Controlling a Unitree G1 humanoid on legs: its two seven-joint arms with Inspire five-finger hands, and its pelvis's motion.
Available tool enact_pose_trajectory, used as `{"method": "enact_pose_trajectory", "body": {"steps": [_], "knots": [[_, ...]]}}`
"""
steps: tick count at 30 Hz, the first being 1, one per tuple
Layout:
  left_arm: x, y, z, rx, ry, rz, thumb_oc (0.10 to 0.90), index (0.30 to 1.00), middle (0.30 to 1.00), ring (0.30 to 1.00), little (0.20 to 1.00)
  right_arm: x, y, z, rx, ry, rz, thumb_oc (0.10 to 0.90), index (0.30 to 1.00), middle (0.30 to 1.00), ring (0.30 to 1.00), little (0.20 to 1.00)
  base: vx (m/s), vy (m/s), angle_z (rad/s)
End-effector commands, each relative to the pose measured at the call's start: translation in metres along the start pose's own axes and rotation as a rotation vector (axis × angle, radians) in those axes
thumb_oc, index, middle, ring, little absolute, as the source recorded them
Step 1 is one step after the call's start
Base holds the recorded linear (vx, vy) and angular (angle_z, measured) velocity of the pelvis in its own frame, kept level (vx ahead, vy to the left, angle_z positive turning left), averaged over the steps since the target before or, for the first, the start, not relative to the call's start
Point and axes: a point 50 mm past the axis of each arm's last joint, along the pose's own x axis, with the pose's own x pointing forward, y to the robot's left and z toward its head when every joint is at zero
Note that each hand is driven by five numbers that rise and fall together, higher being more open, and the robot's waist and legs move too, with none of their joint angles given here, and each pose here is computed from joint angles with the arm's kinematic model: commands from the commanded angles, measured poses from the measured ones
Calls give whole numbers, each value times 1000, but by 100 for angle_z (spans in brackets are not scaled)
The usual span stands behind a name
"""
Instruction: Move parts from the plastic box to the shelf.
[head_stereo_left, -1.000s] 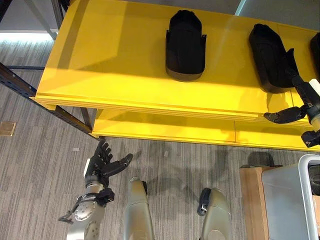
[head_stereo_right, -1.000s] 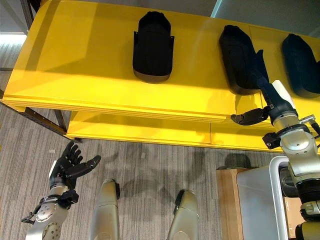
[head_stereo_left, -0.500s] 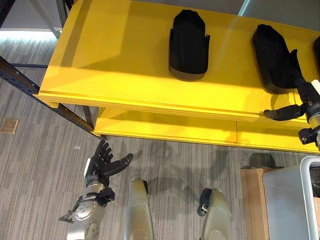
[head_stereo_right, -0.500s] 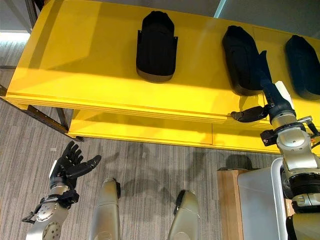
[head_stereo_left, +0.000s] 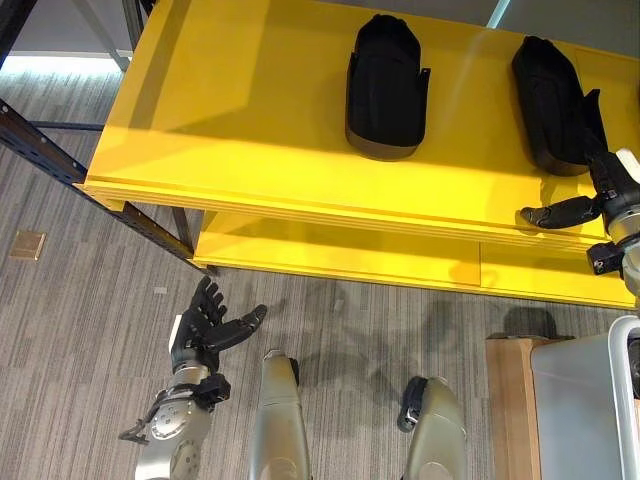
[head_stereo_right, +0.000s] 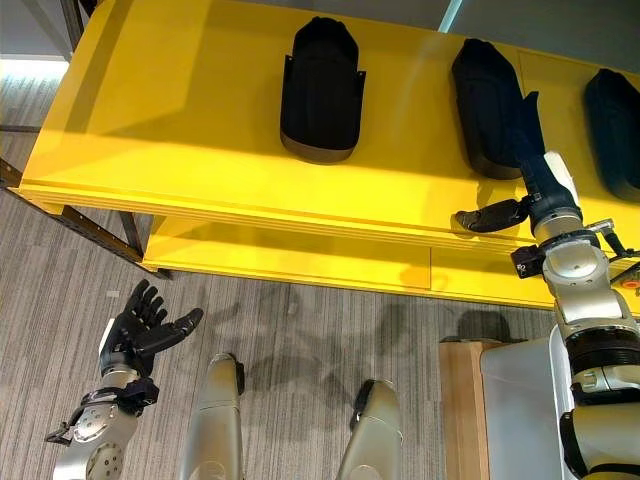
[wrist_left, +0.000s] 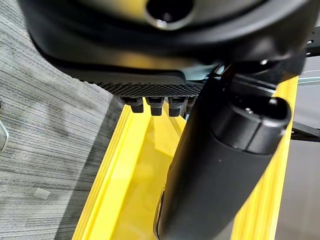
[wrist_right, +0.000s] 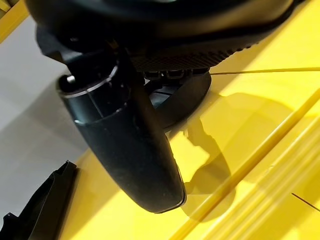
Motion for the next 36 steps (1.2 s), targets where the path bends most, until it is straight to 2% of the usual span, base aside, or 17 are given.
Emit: {"method": "enact_pose_trajectory", "body": {"steps": [1,6,14,20,36], "knots": [[9,-12,34,-12,-187,-67,900,1000,1000,1000,1000,16,-23,37,76,-131,-117,900,1000,1000,1000,1000,0,0,0],[10,-13,35,-13,-190,-70,900,1000,1000,1000,1000,17,-20,37,71,-125,-111,900,1000,1000,1000,1000,-2,0,3],[9,-11,33,-19,-187,-50,900,1000,1000,1000,1000,10,-13,58,80,-247,-74,900,1000,1000,1000,1000,0,1,0],[10,-9,35,-8,-193,-42,900,1000,1000,1000,1000,2,-3,47,-5,-229,-19,900,1000,1000,1000,1000,0,0,0],[10,-8,38,-4,-208,-36,900,1000,1000,1000,1000,-13,-8,16,-103,-135,9,900,1000,1000,1000,1000,0,0,0]]}}
